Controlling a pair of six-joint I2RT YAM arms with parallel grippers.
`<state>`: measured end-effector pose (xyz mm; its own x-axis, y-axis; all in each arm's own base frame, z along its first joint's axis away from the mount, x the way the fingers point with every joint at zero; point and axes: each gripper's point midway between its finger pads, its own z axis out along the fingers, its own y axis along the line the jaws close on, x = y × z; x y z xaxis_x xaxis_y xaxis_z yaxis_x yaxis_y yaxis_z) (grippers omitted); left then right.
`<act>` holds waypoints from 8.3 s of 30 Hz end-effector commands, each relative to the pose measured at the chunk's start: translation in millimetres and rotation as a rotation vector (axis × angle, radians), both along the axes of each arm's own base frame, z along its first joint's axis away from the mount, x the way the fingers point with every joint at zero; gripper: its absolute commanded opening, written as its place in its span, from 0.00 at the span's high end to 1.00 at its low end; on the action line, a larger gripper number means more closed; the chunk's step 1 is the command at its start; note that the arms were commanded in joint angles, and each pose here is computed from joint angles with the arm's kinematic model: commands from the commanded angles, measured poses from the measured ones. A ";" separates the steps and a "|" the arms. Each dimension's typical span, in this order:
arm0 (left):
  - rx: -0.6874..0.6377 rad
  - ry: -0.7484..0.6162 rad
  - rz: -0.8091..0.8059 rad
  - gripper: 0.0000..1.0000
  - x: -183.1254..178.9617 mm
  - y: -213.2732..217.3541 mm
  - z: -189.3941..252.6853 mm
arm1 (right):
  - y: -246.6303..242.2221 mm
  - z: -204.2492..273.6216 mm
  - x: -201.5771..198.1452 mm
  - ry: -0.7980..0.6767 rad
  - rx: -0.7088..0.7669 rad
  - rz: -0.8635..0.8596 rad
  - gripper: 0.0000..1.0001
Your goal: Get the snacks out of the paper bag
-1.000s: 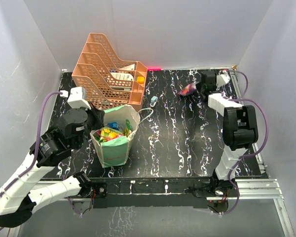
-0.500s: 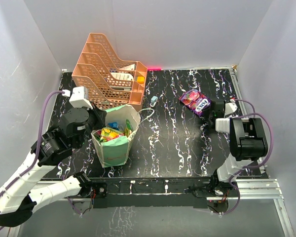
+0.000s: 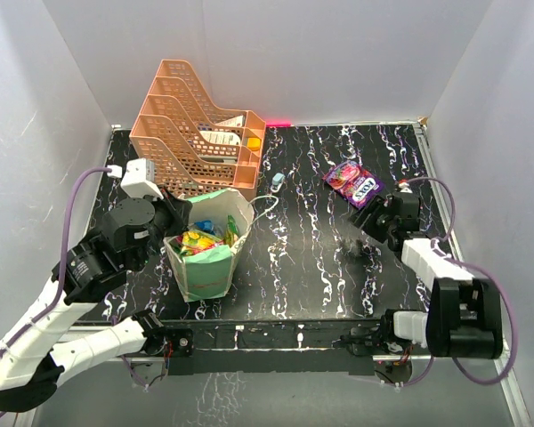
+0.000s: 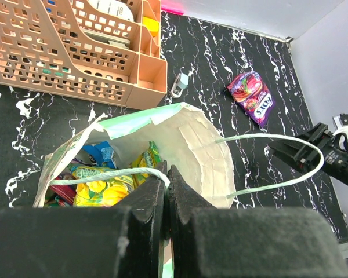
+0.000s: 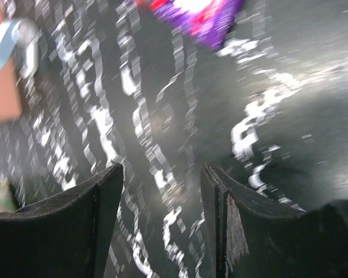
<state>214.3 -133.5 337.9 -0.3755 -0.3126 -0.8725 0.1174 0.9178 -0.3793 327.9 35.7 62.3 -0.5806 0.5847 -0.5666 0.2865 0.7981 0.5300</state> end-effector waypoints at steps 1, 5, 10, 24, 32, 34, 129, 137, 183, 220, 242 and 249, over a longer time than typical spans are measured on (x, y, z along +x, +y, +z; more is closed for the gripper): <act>-0.001 -0.010 0.021 1.00 -0.1 5.4 0.7 | 59.0 59.2 -20.1 -0.103 0.047 0.353 0.41; -0.011 -0.024 0.025 1.00 0.8 5.8 5.1 | 112.9 143.8 -19.6 -0.244 0.061 0.485 0.40; -0.003 -0.041 0.043 1.00 4.1 8.1 11.9 | 198.9 250.5 -35.4 -0.427 0.149 0.678 0.39; 0.016 -0.056 0.072 1.00 4.4 16.7 15.3 | 294.9 256.6 -55.1 -0.331 0.191 0.817 0.11; 0.064 -0.103 0.114 1.00 17.6 18.5 23.1 | 319.2 261.8 -107.5 -0.319 0.282 0.845 0.92; 0.116 -0.114 0.158 1.00 27.1 21.3 26.6 | 328.5 262.3 -130.3 -0.351 0.328 0.867 0.93; 0.026 -0.329 -0.327 1.00 -20.2 -26.9 38.4 | 332.0 147.5 -162.2 -1.388 -1.176 1.837 0.43; 0.030 -0.333 -0.319 1.00 -21.6 -23.1 37.2 | 343.5 118.5 -146.2 -1.337 -1.190 1.873 0.50; 0.040 -0.288 -0.213 1.00 -16.8 -3.7 32.6 | 291.3 286.9 -183.8 -1.219 -0.499 1.361 0.93; 0.062 -0.291 -0.217 1.00 -13.5 -6.3 38.4 | -22.6 174.9 126.8 -0.267 -1.248 0.080 0.93; 0.066 -0.283 -0.222 1.00 -15.4 -5.2 34.8 | -1.6 56.9 160.8 -0.195 -1.310 0.332 0.93; 0.067 -0.286 -0.213 1.00 -15.9 -2.5 35.7 | 1.7 27.0 156.2 -0.147 -1.299 0.379 0.93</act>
<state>200.0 -143.4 353.4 -0.2112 -0.1588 -0.9645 0.4056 0.8835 -0.2343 479.0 29.8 94.6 -0.5004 -0.6101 -0.6143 -0.0648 0.7340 -0.6761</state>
